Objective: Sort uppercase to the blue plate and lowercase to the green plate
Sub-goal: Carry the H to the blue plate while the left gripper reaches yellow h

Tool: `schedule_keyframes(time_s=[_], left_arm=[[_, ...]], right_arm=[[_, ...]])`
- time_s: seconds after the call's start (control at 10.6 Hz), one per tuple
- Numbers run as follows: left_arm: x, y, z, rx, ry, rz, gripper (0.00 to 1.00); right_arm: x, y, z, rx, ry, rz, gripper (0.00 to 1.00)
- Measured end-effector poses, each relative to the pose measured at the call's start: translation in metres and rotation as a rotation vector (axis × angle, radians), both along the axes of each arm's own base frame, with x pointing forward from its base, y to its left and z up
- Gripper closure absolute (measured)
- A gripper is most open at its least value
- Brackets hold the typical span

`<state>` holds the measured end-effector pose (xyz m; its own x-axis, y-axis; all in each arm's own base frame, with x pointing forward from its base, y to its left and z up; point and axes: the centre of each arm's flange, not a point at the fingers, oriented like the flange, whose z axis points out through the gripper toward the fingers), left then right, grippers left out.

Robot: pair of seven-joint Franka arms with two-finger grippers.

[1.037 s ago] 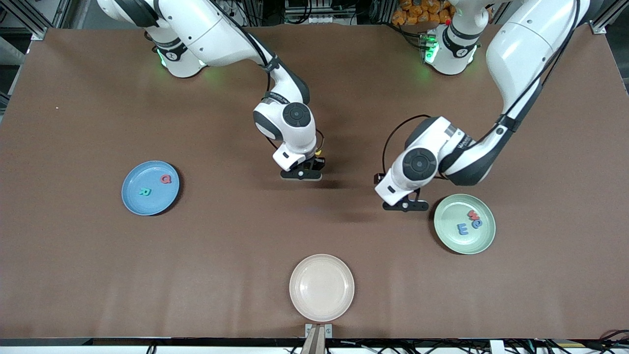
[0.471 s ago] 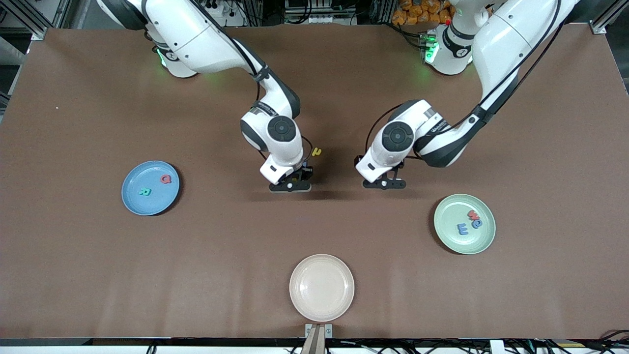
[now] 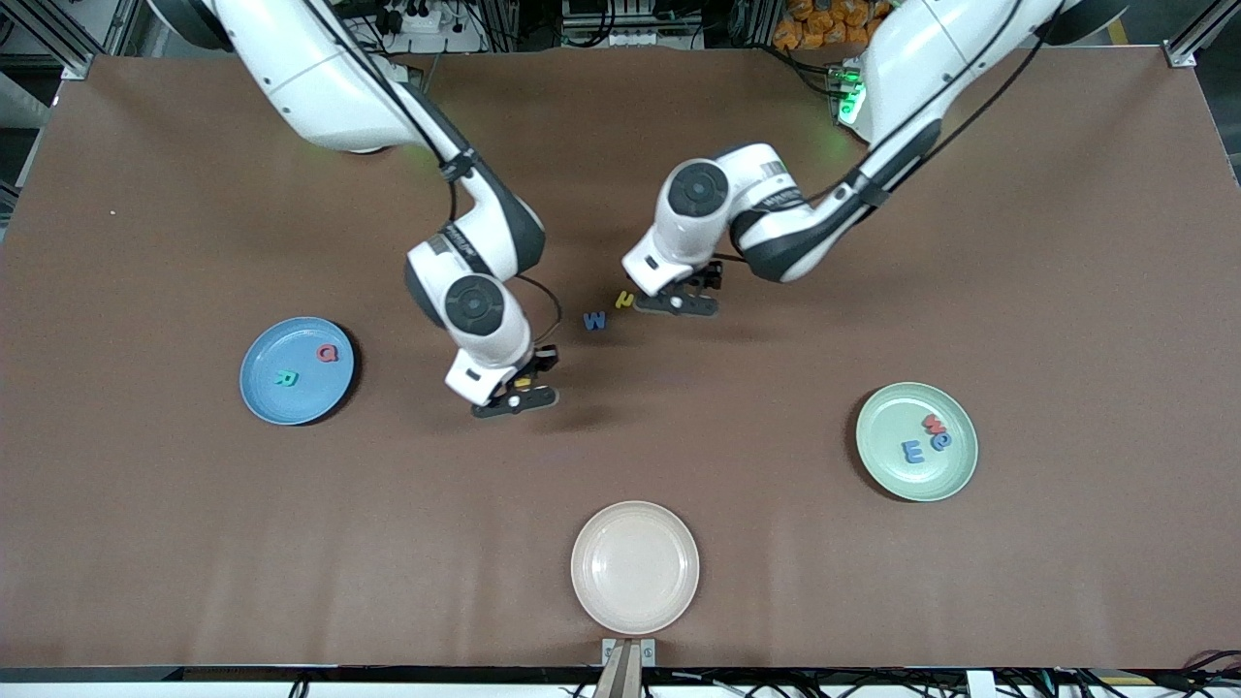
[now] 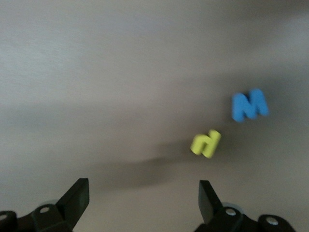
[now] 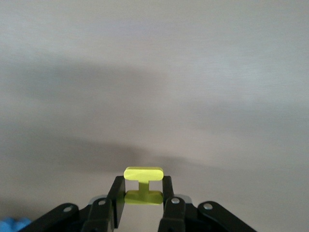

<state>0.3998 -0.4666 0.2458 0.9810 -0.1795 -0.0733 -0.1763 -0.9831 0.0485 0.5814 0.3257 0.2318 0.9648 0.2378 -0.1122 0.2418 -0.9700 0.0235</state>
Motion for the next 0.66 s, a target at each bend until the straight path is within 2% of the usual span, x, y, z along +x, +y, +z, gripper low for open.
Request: schedule_keyframes(time_s=[0.19,0.38,0.66], left_arm=[[-0.019,-0.026,-0.003,-0.010,-0.035,-0.080,0.00],[-0.022,-0.054,-0.011,-0.031,-0.047,-0.117,0.00],[-0.028,-0.087,-0.033,-0.022,-0.073,-0.236,0.00]], right_arm=[[0.020,-0.061,0.017,-0.035,0.052,0.057,0.65],[0.032,-0.121,0.025,-0.052,0.077,0.121,0.65],[0.026,-0.209,0.017,-0.048,0.141,0.173,0.65]])
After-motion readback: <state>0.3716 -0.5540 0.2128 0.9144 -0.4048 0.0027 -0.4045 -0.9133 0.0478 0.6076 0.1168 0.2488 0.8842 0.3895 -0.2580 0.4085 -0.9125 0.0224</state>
